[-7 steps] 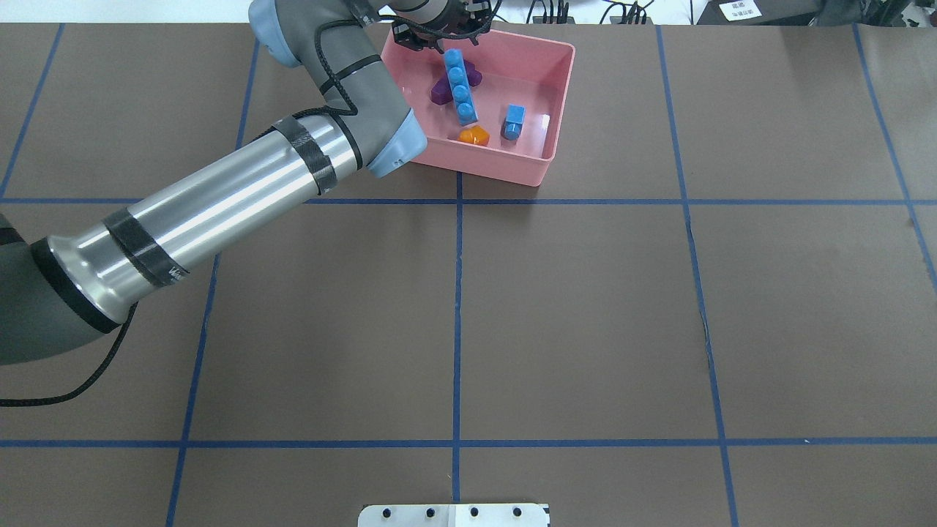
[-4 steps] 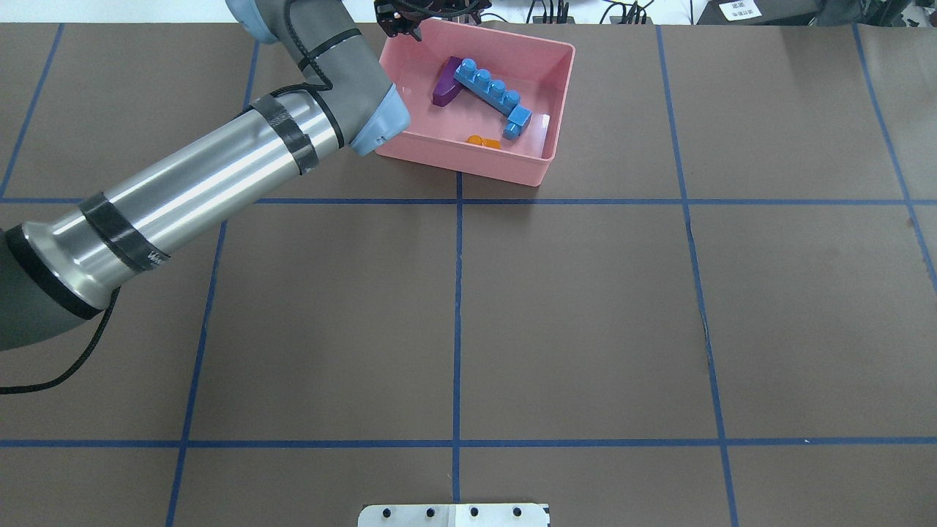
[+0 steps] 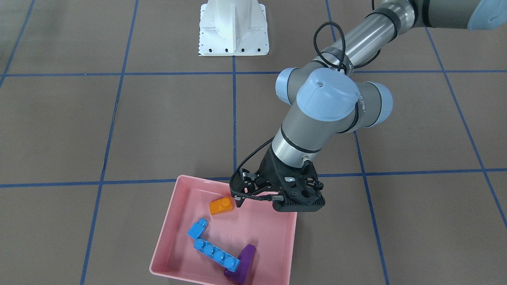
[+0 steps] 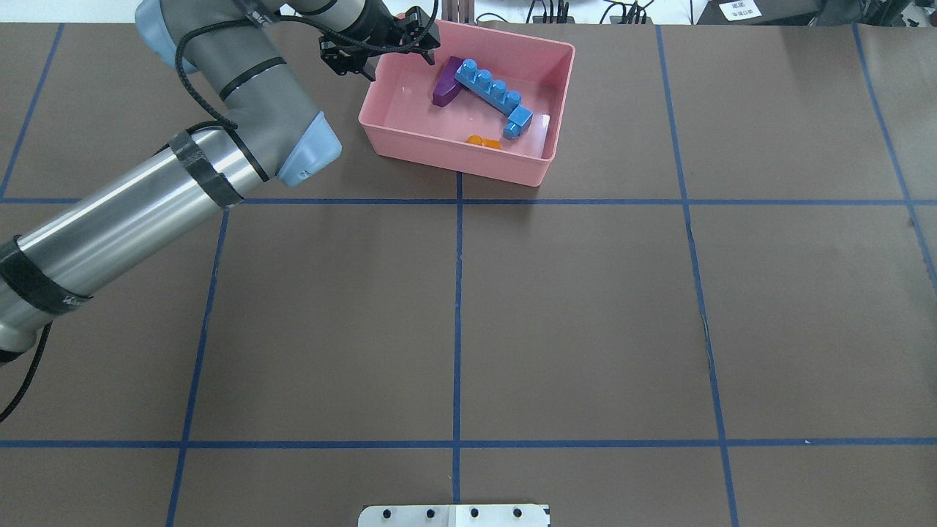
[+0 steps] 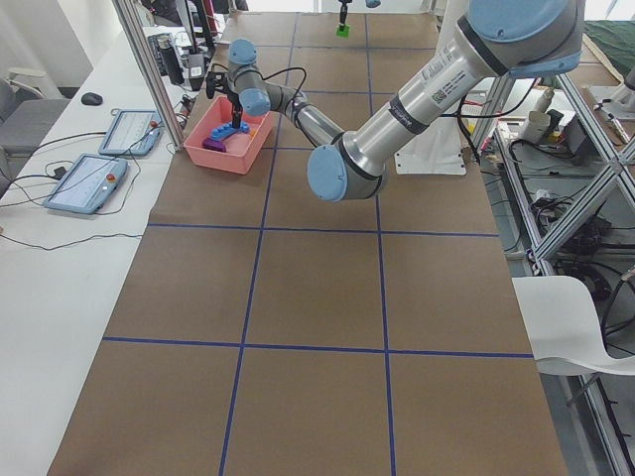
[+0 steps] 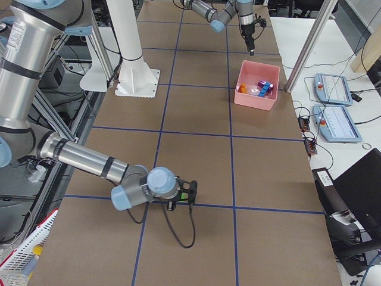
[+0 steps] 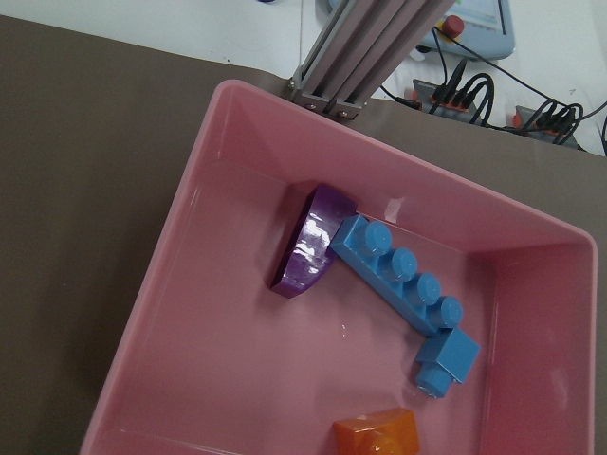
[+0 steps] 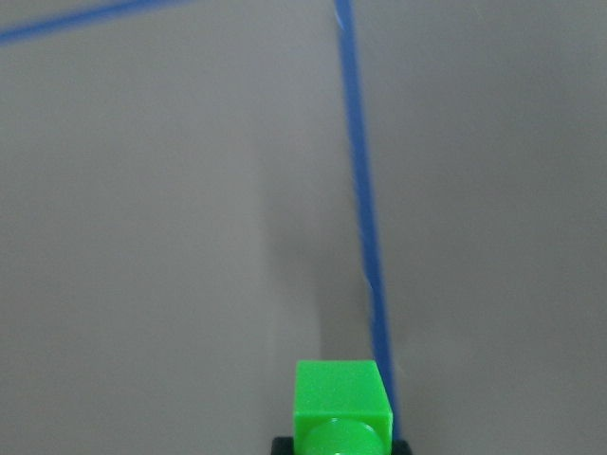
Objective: Put all blocks into box
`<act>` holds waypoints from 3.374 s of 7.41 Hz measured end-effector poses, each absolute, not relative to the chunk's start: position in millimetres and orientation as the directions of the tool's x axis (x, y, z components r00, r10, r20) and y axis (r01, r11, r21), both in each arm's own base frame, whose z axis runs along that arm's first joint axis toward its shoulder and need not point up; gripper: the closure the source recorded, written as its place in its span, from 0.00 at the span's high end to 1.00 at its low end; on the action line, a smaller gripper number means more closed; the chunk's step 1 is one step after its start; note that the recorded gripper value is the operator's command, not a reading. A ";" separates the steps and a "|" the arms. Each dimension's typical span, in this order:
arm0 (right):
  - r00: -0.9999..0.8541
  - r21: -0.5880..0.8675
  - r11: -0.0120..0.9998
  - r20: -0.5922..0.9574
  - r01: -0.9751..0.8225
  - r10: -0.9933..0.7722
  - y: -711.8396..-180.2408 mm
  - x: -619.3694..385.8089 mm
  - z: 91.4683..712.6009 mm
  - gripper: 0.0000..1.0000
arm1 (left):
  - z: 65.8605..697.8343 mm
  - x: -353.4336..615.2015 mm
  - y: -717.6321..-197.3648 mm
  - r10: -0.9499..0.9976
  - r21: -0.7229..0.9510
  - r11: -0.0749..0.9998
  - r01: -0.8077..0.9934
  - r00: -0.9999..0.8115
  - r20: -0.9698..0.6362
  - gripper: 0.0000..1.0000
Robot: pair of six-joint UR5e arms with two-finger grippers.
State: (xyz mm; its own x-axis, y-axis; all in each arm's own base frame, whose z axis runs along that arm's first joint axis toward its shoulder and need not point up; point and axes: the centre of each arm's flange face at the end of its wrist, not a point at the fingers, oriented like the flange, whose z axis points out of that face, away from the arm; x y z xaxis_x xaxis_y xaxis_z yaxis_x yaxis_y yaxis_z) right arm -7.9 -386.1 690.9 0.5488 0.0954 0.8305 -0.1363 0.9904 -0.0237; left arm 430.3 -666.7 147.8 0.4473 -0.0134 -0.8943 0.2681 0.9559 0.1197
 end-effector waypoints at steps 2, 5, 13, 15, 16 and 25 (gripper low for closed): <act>0.554 -0.039 0.992 0.826 -0.123 0.101 -546.8 -53.9 546.1 0.00 | 156.4 394.9 -666.7 0.068 0.200 0.964 0.178 0.560 -0.825 1.00; 0.631 -0.082 0.992 0.765 -0.096 0.124 -633.8 -220.6 345.7 0.00 | 246.4 301.5 -646.9 0.222 0.303 0.953 0.002 0.677 -0.702 1.00; 0.582 -0.156 0.941 0.752 -0.302 0.311 -729.1 -453.4 188.5 1.00 | 450.9 79.6 -620.9 0.282 0.232 0.958 -0.168 0.692 -0.665 1.00; 0.542 -0.162 0.949 0.788 -0.271 0.290 -720.3 -358.2 229.9 1.00 | 477.0 49.6 -610.0 0.294 0.235 0.955 -0.181 0.675 -0.677 1.00; 0.550 -0.129 0.961 0.798 -0.245 0.248 -697.6 -300.7 282.5 1.00 | 484.6 34.6 -608.1 0.301 0.244 0.953 -0.182 0.676 -0.672 1.00; 0.689 0.015 0.996 0.723 -0.089 0.051 -401.5 56.8 655.4 1.00 | 592.0 -55.2 -534.6 0.237 0.174 0.972 -0.161 0.695 -0.679 1.00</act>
State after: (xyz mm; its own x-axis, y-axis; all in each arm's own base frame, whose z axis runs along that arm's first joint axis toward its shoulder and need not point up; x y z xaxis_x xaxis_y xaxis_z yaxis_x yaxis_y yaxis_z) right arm 56.8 -401.5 655.4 0.6892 0.0508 0.7228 -0.0887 0.9960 0.0146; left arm -55.2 -534.6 592.0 0.6947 0.2367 -0.6792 -0.1608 0.9715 0.1741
